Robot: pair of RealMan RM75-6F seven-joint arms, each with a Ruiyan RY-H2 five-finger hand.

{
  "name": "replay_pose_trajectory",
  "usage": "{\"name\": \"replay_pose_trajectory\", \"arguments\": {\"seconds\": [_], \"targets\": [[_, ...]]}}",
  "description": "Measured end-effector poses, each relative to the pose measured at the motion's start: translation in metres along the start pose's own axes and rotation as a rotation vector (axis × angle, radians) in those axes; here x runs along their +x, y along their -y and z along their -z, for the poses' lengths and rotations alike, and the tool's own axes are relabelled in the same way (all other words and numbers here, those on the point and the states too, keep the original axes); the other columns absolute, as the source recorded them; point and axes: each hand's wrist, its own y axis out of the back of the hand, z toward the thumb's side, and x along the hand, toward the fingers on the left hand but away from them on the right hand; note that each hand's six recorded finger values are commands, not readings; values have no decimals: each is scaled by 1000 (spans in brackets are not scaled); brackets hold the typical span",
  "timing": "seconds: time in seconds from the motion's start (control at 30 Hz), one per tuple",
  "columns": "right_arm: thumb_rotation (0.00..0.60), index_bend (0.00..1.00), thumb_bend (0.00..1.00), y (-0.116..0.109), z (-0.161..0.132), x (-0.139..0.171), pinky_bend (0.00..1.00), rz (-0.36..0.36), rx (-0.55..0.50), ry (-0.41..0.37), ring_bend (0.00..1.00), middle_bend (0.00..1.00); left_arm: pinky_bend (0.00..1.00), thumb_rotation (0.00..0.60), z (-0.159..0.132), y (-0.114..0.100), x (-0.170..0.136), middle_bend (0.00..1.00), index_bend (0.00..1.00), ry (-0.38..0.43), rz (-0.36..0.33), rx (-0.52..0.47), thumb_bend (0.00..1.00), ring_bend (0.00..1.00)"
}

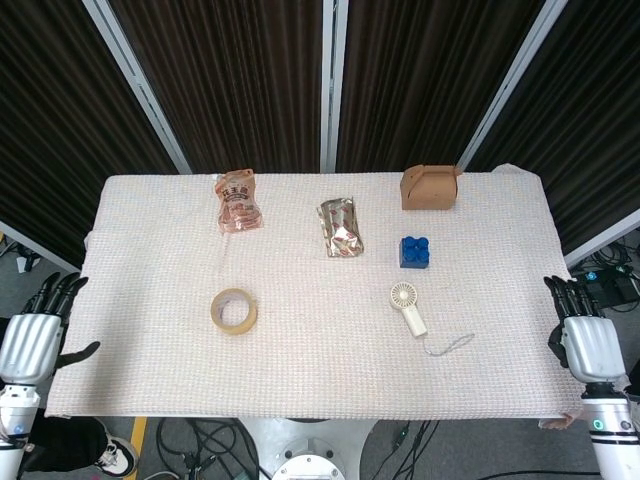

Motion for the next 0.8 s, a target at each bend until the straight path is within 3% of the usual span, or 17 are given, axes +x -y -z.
{"name": "replay_pose_trajectory", "arguments": {"seconds": [0.1,0.17,0.8], "targets": [[600,18,1000,6,-11,-2,698,-9,20,-41,737,813,247,600,0,-1,0,83,120,1,-1,3,0,30],[600,40,1000,11,-17,-2,711,-23,41,-60,780,873,247,600,2,-3,0,83,120,-5,-6,1,0,30],[600,77,1000,69,-99,-12,712,-266,141,-233,801,914,247,600,4,2,0,83,120,-7,7,-6,0,31]]}}
